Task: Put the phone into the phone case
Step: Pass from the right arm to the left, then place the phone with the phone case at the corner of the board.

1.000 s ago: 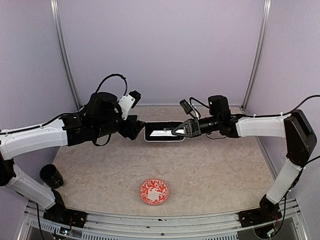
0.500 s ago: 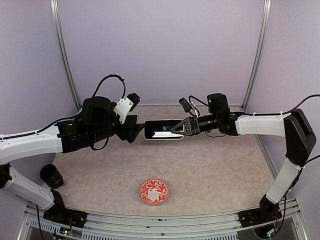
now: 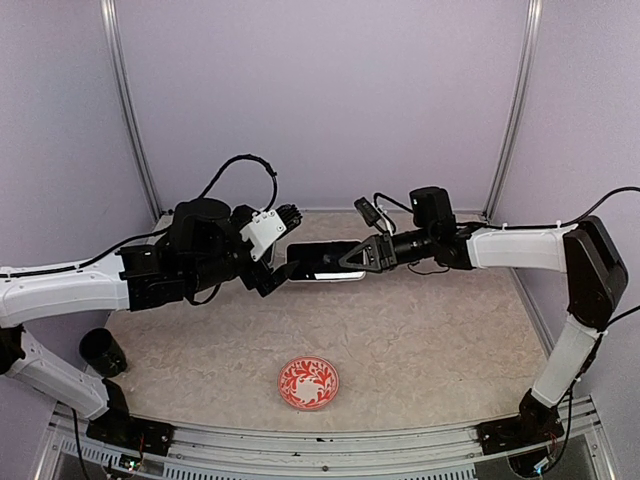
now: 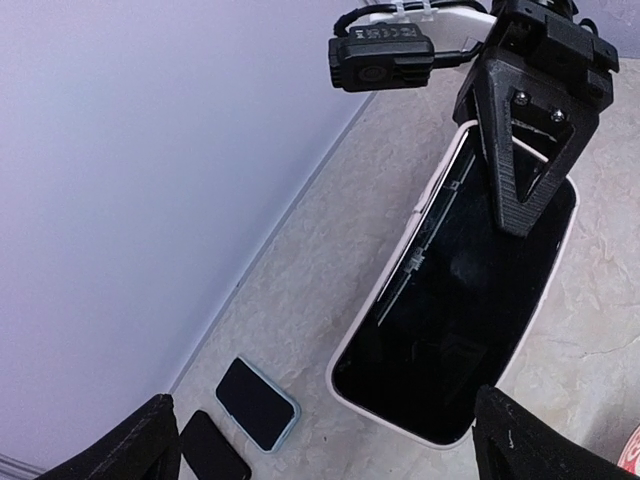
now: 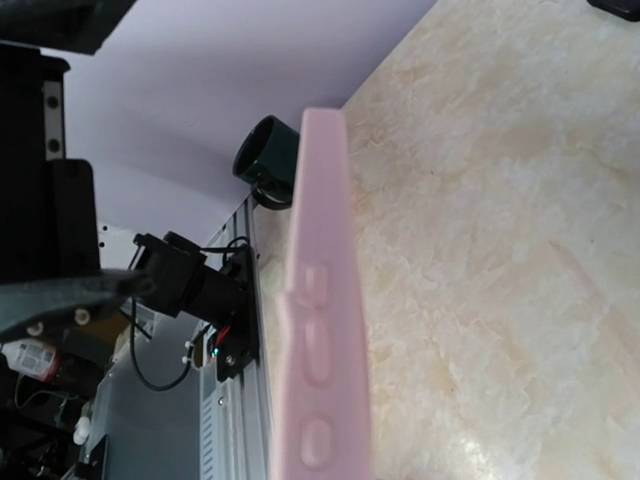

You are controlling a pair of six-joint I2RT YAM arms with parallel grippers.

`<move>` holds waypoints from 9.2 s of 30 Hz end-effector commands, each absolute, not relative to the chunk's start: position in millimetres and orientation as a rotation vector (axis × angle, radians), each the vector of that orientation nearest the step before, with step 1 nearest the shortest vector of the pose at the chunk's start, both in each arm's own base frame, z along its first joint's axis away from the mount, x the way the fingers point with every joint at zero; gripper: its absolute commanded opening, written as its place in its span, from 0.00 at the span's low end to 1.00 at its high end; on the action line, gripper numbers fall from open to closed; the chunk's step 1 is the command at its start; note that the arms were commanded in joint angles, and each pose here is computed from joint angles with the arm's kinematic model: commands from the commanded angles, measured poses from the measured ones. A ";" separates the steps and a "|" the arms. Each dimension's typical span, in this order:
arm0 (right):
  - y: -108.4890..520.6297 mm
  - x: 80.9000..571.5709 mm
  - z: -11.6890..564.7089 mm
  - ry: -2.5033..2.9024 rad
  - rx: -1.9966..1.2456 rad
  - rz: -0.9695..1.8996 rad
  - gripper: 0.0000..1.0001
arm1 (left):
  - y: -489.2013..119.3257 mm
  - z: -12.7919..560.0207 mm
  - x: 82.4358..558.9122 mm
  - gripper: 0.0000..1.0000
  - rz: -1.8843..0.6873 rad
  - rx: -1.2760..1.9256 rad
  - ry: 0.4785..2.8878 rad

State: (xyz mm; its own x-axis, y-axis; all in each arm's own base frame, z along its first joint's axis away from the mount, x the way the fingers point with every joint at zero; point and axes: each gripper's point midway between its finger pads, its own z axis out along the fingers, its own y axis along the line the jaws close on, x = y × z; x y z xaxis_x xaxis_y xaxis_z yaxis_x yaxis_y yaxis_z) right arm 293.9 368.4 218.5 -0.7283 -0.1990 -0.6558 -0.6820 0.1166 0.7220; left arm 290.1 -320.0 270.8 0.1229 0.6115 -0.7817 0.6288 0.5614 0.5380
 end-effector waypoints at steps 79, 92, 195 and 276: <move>407.1 264.0 229.0 1.906 -1.024 1.720 0.00 | -391.3 213.0 259.1 0.99 -0.140 1.528 1.327; 406.4 255.9 232.0 1.880 -1.058 1.742 0.00 | -390.2 211.0 267.6 0.99 -0.101 1.502 1.344; 288.9 336.8 185.5 2.115 -0.497 1.180 0.94 | -357.4 156.5 538.7 0.40 -0.333 0.079 2.097; 292.2 319.3 172.8 2.110 -0.508 1.293 0.95 | -335.1 77.6 601.9 0.79 -0.276 -0.220 2.041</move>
